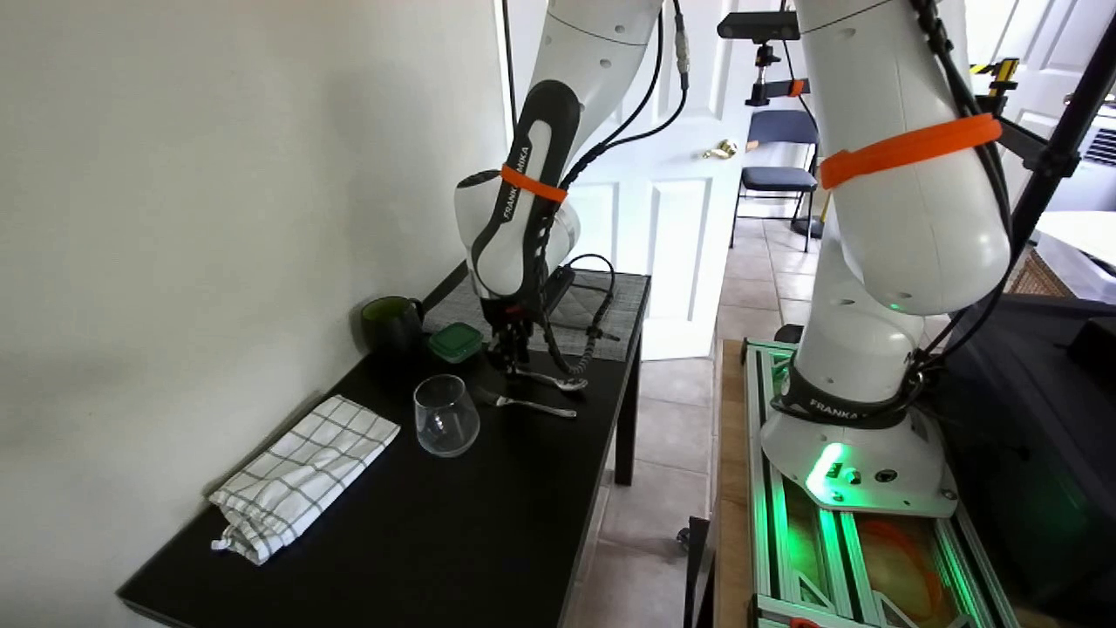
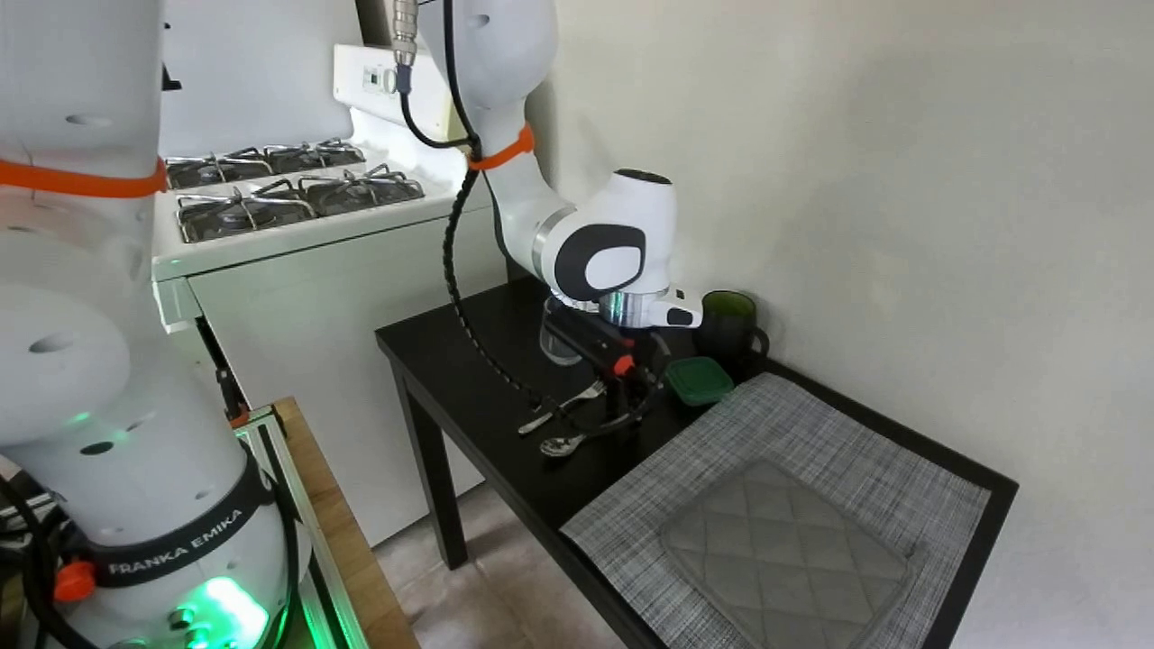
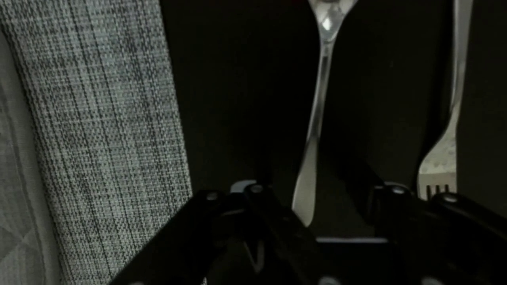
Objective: Place the cutlery in the cup
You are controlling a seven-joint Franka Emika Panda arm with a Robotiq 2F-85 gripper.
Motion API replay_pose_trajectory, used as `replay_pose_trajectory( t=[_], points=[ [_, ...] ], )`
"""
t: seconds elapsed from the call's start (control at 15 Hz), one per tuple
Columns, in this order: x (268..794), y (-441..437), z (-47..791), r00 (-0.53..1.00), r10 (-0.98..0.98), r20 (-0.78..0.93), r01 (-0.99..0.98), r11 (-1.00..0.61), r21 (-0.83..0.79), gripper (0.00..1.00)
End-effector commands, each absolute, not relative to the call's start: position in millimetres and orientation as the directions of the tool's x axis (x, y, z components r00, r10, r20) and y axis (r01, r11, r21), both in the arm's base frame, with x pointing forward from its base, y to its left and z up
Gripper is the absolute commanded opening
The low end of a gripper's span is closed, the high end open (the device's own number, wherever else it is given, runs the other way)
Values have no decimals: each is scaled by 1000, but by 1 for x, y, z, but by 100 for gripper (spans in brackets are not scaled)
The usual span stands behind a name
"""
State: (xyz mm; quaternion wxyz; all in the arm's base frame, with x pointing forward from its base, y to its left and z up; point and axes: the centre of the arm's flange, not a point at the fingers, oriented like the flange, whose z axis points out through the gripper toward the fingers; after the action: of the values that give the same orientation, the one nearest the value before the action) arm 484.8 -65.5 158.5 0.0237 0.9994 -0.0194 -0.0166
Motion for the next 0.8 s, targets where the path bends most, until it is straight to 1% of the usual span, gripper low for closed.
replay_pose_trajectory(
  t=[0.0, 0.13, 0.27, 0.33, 0.4, 0.47, 0.53, 0.67, 0.73],
  points=[
    [471, -63, 162, 998, -10, -68, -5, -998, 65, 85],
    [468, -63, 159, 995, -3, -96, 5, -997, 75, 99],
    [465, -62, 155, 992, 4, -124, 14, -997, 78, 100],
    [463, -62, 154, 991, 9, -136, 20, -997, 78, 91],
    [462, -61, 153, 990, 12, -143, 23, -997, 77, 75],
    [461, -60, 153, 989, 12, -150, 23, -997, 74, 72],
    [461, -59, 153, 987, 9, -159, 20, -997, 69, 66],
    [459, -57, 152, 984, 7, -178, 19, -998, 65, 48],
    [459, -56, 153, 983, 7, -182, 19, -998, 65, 42]
  ],
)
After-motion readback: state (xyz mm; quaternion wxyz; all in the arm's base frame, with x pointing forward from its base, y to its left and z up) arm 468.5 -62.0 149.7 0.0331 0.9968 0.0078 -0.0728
